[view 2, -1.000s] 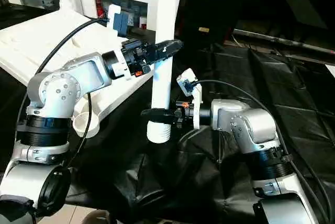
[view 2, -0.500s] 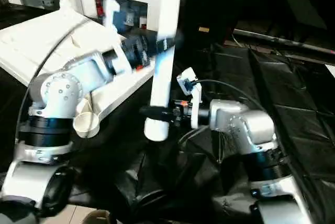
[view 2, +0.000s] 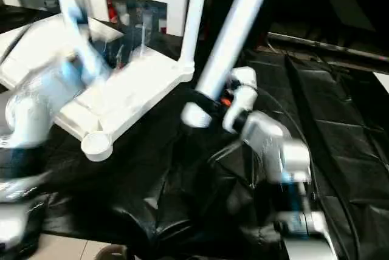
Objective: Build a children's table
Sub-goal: Pick table leg
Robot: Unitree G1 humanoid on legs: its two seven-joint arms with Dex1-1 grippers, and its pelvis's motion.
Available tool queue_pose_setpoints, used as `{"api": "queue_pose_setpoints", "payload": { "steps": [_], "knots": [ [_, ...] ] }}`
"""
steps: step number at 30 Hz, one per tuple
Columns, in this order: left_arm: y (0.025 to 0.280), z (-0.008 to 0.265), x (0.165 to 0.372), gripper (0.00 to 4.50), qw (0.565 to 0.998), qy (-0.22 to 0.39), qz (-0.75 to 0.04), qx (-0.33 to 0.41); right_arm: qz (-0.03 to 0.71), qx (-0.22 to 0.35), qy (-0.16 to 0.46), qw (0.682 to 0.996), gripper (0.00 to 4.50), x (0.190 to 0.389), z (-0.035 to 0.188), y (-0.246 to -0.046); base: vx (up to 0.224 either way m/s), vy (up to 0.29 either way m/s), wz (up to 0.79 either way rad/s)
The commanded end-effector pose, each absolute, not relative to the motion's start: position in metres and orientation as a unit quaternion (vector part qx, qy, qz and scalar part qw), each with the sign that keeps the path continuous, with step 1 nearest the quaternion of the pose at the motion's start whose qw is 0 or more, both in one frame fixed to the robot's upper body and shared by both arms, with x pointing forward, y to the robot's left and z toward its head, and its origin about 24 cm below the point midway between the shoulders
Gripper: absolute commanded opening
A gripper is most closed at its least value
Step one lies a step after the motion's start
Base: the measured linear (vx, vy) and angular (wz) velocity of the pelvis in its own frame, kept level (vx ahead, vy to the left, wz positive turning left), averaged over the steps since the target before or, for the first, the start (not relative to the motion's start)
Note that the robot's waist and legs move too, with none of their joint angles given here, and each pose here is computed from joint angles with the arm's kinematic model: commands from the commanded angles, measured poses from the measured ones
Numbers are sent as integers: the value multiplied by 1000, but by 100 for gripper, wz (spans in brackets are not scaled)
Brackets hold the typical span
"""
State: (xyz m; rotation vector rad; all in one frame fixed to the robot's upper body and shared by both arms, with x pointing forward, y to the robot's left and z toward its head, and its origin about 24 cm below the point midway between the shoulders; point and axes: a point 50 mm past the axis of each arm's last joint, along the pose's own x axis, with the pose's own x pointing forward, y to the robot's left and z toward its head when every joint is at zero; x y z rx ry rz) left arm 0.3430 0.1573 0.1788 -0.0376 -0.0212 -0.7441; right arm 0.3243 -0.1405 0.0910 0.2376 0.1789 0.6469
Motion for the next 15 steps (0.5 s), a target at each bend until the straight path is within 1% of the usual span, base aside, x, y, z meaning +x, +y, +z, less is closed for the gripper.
{"api": "queue_pose_setpoints", "payload": {
  "steps": [1,2,3,4,6,7,8,9,10,12,15],
  "knots": [
    [160,176,343,283,946,-54,-316,46,268,53,75,959,191,322,88,-148,0,0,0],
    [162,174,342,283,949,-54,-306,47,260,46,73,962,191,321,86,-148,0,0,0],
    [167,164,336,283,960,-50,-272,47,225,19,61,972,191,317,81,-149,0,0,0],
    [169,159,334,283,963,-47,-260,46,209,9,53,976,191,315,80,-150,0,0,0],
    [174,146,327,283,972,-66,-219,57,178,30,57,982,191,307,74,-152,0,0,0],
    [181,125,317,283,983,-64,-166,52,134,55,49,988,191,296,67,-158,0,0,0],
    [181,125,317,283,983,-64,-166,52,134,55,49,988,191,296,67,-158,0,0,0],
    [186,113,312,283,989,-54,-127,44,129,66,48,988,191,286,61,-159,0,0,0],
    [186,113,312,283,990,-54,-126,43,129,66,48,988,191,286,61,-159,0,0,0],
    [189,108,310,283,991,-59,-104,59,126,65,47,989,191,278,56,-156,0,0,0],
    [190,106,308,283,991,-55,-97,79,105,62,61,991,191,278,50,-153,0,0,0]
  ]
}}
